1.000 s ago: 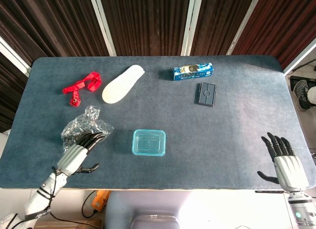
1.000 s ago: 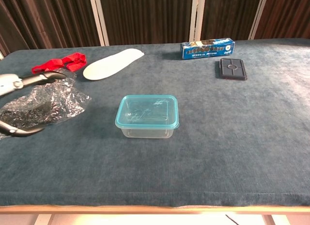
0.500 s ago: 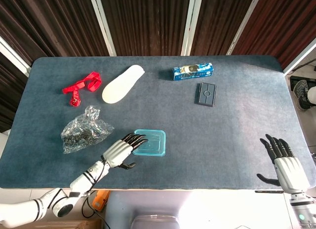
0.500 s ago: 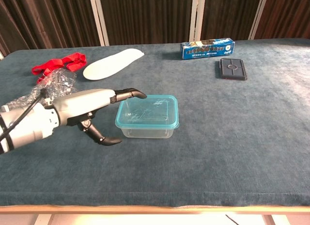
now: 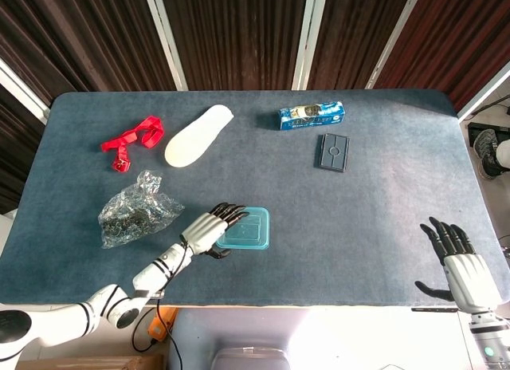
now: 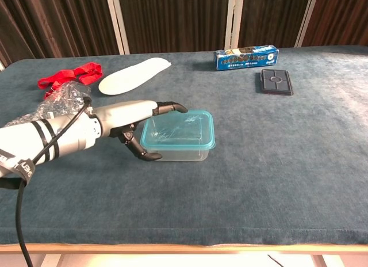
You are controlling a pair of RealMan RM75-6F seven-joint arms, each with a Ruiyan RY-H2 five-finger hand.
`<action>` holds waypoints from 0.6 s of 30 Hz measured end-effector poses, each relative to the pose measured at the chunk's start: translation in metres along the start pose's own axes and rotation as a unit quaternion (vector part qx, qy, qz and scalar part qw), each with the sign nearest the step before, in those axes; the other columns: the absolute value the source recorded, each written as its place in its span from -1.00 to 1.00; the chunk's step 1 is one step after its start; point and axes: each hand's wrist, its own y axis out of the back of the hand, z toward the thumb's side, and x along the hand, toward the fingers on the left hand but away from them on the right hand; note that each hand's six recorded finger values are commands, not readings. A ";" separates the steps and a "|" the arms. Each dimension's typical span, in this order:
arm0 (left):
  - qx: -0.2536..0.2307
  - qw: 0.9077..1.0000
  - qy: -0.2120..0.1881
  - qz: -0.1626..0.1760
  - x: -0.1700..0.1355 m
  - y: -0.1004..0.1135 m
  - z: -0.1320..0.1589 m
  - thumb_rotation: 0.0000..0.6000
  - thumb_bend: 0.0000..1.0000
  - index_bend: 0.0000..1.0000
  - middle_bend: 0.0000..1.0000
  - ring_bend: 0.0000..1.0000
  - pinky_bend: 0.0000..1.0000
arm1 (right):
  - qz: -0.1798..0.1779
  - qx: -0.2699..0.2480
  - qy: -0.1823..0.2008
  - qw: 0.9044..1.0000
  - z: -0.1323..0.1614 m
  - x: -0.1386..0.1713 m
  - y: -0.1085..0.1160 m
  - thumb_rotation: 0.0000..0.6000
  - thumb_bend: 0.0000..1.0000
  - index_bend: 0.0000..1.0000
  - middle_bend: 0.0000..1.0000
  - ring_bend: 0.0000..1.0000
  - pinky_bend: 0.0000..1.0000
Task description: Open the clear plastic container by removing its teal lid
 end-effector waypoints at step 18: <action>0.015 1.000 0.016 -0.005 0.008 0.008 0.001 1.00 -0.45 -1.00 -1.00 -1.00 -0.83 | -0.001 0.001 0.003 1.000 0.002 0.001 0.000 1.00 -0.66 -1.00 -1.00 -1.00 -1.00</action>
